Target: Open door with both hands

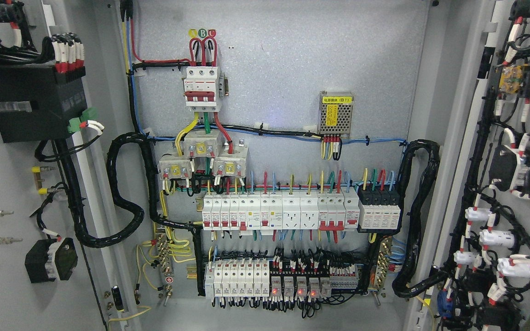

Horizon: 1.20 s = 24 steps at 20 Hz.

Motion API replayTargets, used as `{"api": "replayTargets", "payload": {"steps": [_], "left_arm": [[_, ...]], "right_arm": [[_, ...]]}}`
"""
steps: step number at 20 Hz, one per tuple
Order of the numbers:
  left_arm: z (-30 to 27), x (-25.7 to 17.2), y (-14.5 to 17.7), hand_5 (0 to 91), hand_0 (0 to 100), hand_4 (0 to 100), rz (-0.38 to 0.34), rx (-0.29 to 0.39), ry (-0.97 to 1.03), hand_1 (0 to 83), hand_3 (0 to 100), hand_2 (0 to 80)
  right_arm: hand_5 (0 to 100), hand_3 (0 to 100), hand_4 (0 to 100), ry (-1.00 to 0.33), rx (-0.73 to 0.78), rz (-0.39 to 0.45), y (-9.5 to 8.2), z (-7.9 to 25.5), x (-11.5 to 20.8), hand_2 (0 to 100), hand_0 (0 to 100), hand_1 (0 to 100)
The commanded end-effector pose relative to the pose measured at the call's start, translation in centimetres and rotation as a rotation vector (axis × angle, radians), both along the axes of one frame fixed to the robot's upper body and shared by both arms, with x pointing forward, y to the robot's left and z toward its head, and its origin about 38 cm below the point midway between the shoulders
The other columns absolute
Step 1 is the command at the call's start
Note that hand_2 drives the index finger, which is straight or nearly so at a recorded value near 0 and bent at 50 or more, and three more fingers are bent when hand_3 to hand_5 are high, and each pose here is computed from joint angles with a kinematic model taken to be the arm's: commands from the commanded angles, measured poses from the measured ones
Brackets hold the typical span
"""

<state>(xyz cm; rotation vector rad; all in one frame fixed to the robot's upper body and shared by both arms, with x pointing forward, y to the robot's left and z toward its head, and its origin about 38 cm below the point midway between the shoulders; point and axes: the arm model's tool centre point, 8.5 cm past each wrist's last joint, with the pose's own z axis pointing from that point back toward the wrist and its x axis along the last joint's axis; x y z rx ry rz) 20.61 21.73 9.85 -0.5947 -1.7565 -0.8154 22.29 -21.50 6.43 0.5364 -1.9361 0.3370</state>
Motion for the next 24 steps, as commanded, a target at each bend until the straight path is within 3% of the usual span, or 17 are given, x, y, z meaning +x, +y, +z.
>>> {"api": "replayTargets", "payload": {"steps": [1, 3, 9, 15, 20, 24], "left_arm": [[3.4, 0.1, 4.5, 0.0, 30, 4, 0.166, 0.038, -0.101, 0.0, 3, 2.7], [3.2, 0.1, 5.2, 0.0, 30, 4, 0.197, 0.029, -0.065, 0.0, 3, 2.7], [2.8, -0.1, 7.5, 0.0, 30, 4, 0.323, -0.004, 0.024, 0.0, 3, 2.7], [2.8, -0.7, 9.0, 0.0, 30, 4, 0.356, -0.012, 0.044, 0.0, 3, 2.7], [3.3, -1.3, 11.4, 0.0, 30, 4, 0.433, -0.096, 0.07, 0.0, 3, 2.7], [3.5, -1.6, 12.4, 0.0, 30, 4, 0.461, -0.093, 0.072, 0.0, 3, 2.7]], "right_arm": [[0, 0, 0, 0.083, -0.035, -0.07, -1.6, -2.8, -0.4, 0, 22, 0], [0, 0, 0, 0.109, -0.018, -0.106, -1.7, -3.2, -0.9, 0, 22, 0], [0, 0, 0, 0.144, -0.017, -0.11, -1.0, -4.1, -2.5, 0, 22, 0], [0, 0, 0, 0.166, 0.022, -0.179, -0.8, -4.5, -2.2, 0, 22, 0], [0, 0, 0, 0.173, 0.01, -0.218, -1.9, -4.9, -1.9, 0, 22, 0], [0, 0, 0, 0.177, 0.013, -0.239, -2.5, -5.0, -1.7, 0, 22, 0]]}}
